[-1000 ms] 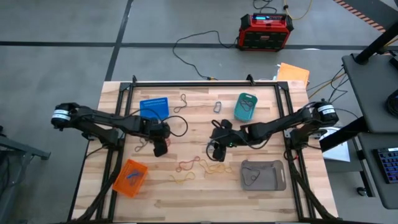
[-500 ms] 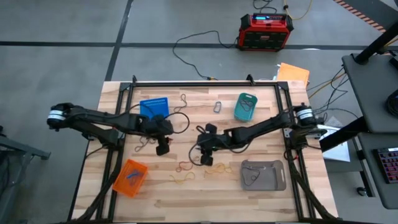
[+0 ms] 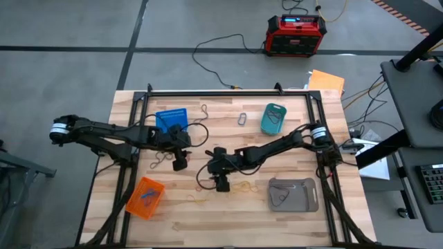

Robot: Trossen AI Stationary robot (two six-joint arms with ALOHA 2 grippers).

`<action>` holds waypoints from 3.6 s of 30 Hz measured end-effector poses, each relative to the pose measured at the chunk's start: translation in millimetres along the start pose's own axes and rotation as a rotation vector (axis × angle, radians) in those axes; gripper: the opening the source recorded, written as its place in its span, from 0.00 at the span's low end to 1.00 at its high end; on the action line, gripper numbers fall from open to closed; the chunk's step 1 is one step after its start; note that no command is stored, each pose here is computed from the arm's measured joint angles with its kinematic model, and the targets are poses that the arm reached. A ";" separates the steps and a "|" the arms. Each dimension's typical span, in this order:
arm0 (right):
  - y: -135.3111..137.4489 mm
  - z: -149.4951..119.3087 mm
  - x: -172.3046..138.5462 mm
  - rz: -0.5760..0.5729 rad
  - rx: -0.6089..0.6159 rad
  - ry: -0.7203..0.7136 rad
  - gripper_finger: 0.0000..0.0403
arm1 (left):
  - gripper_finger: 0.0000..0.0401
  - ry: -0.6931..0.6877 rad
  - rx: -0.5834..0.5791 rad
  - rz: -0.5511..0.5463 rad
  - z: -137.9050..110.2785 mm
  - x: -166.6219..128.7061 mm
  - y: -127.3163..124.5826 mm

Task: Sort rubber bands into baskets
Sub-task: Put the bottom orange rubber band into the left blue bin

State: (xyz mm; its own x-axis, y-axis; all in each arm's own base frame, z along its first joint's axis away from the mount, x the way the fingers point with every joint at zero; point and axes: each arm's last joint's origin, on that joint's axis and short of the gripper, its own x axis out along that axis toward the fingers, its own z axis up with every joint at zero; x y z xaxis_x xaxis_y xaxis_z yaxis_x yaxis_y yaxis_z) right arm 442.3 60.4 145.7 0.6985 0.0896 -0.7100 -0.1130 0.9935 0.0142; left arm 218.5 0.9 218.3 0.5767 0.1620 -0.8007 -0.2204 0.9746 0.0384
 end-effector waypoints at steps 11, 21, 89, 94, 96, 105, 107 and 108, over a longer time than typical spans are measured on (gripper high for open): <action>9.5 -10.9 7.3 0.104 -0.032 0.060 0.50 | 0.28 -0.068 -0.012 -0.015 4.9 0.9 -1.1; 7.9 -27.4 22.5 0.116 -0.163 0.101 0.50 | 0.28 -0.081 -0.020 -0.020 6.3 5.5 -2.3; -7.0 50.8 -82.2 -0.372 -0.465 -0.226 0.02 | 0.43 -0.258 0.051 -0.258 24.5 16.4 -16.4; -7.6 53.1 -83.5 -0.375 -0.470 -0.230 0.02 | 0.27 -0.226 0.049 -0.254 23.5 25.8 -17.9; -7.6 53.0 -83.5 -0.375 -0.468 -0.229 0.02 | 0.13 -0.220 0.049 -0.252 23.1 27.2 -18.1; -15.5 52.2 -84.6 -0.368 -0.337 -0.234 0.07 | 0.00 -0.246 0.044 -0.253 25.4 25.4 -18.1; -19.6 51.0 -84.5 -0.370 -0.308 -0.221 0.11 | 0.00 -0.251 0.043 -0.254 26.7 24.5 -18.2; -22.1 50.3 -84.4 -0.372 -0.291 -0.216 0.14 | 0.00 -0.256 0.042 -0.255 27.8 23.9 -18.3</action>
State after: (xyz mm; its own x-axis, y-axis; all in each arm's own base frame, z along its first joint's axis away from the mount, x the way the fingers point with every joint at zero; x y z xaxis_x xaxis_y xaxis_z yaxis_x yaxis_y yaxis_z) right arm 421.4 34.5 240.7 0.8553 -0.2229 -0.4676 0.0006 0.9031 -0.4294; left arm 258.2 -8.7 215.1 0.7885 -0.0585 -0.6123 -0.0147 0.9934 -0.1138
